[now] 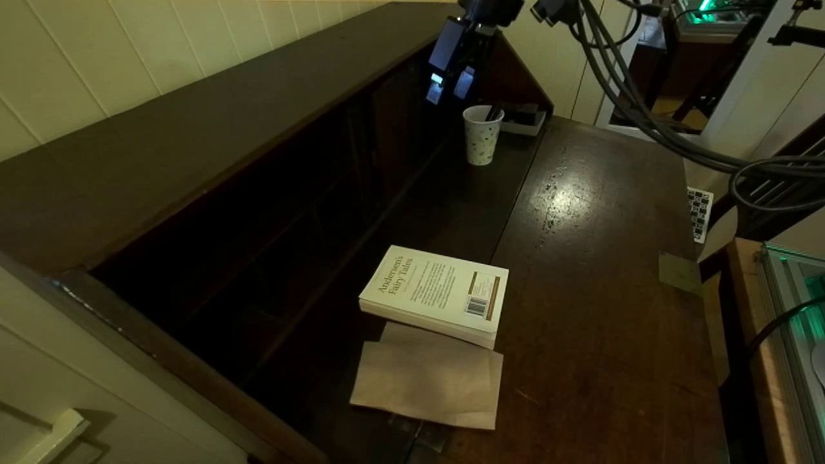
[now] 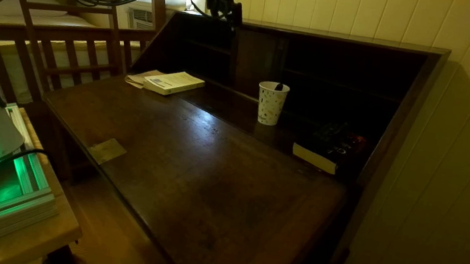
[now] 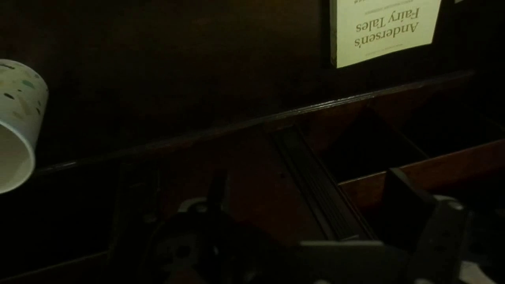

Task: Close the cabinet door

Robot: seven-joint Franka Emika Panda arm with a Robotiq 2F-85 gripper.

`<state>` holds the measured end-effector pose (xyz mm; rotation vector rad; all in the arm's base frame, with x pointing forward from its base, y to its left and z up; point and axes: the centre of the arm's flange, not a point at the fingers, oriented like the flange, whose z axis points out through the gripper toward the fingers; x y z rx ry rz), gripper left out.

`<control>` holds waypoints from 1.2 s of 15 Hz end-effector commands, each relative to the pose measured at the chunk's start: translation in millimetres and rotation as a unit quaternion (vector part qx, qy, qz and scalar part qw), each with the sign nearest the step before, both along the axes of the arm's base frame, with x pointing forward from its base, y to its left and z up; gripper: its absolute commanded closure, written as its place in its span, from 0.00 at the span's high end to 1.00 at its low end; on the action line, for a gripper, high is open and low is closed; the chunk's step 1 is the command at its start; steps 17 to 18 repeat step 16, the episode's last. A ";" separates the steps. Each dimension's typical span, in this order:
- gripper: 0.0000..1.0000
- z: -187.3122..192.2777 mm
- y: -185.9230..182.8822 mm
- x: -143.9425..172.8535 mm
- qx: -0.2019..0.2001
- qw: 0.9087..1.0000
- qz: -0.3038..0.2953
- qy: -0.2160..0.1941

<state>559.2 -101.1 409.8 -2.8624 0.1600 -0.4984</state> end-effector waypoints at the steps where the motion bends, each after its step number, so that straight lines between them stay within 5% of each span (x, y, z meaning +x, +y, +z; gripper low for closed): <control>1: 1.00 21.0 -4.4 -24.8 -0.020 1.000 0.006 0.020; 10: 1.00 36.5 -30.4 -57.6 -0.048 0.998 0.017 0.028; 11: 1.00 30.4 -28.7 -40.0 -0.038 0.999 0.013 0.022; 18: 1.00 32.3 -32.6 -45.1 -0.041 0.999 0.011 0.022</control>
